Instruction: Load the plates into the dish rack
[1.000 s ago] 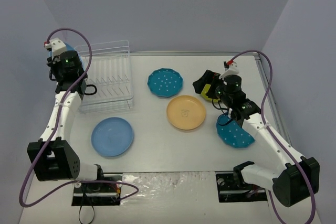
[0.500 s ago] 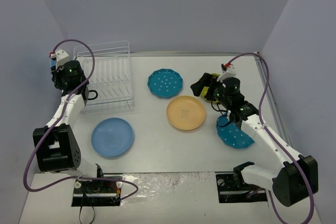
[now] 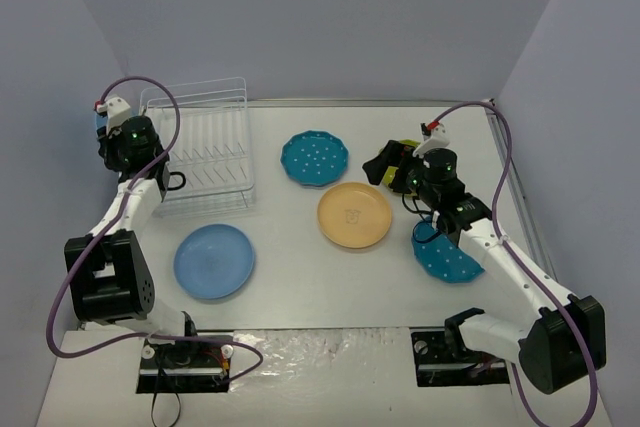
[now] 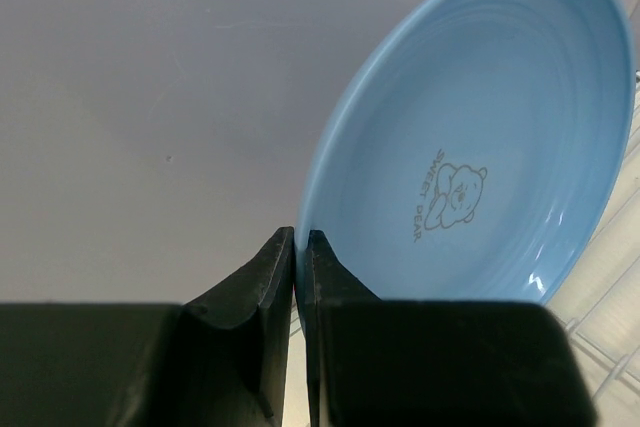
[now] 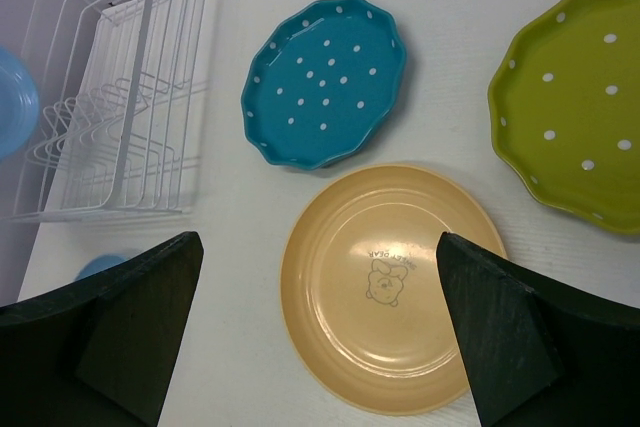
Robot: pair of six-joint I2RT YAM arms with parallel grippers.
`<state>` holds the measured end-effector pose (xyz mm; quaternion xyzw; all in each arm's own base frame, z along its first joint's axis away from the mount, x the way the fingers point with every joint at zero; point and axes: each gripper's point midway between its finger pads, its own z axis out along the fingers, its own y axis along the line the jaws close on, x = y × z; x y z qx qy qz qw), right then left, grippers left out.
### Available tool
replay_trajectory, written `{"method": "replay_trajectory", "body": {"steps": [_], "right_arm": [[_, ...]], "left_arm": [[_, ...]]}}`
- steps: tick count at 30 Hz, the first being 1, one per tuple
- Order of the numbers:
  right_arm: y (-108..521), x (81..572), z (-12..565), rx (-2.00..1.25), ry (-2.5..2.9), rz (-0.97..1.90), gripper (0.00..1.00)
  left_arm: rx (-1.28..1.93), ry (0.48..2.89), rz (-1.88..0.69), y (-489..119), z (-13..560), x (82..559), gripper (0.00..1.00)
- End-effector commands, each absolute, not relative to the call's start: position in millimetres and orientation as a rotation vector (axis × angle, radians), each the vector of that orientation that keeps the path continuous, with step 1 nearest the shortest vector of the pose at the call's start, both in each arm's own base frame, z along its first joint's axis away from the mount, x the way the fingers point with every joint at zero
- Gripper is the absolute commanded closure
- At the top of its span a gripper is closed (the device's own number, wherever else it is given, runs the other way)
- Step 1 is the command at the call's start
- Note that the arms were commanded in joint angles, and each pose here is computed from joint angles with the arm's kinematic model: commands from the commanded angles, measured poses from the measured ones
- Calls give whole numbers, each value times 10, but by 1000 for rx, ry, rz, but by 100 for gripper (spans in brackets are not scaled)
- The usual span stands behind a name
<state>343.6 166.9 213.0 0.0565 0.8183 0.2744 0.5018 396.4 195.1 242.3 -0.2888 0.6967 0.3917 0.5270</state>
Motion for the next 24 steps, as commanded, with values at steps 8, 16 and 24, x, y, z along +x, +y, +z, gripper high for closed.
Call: {"method": "replay_trajectory", "body": {"steps": [8,16,24], "right_arm": [[1699,3448,2386,129,1869,702,0],[1685,3401,2407,134,1857,709,0],[1656,3336,2395,145,1851,715,0]], "left_arm": [[-700,1594,866,1932,2375,3982,100],[-696,1609,854,1895,2219,3879,100],[-683,1615,846,1842,2166,3790,100]]}}
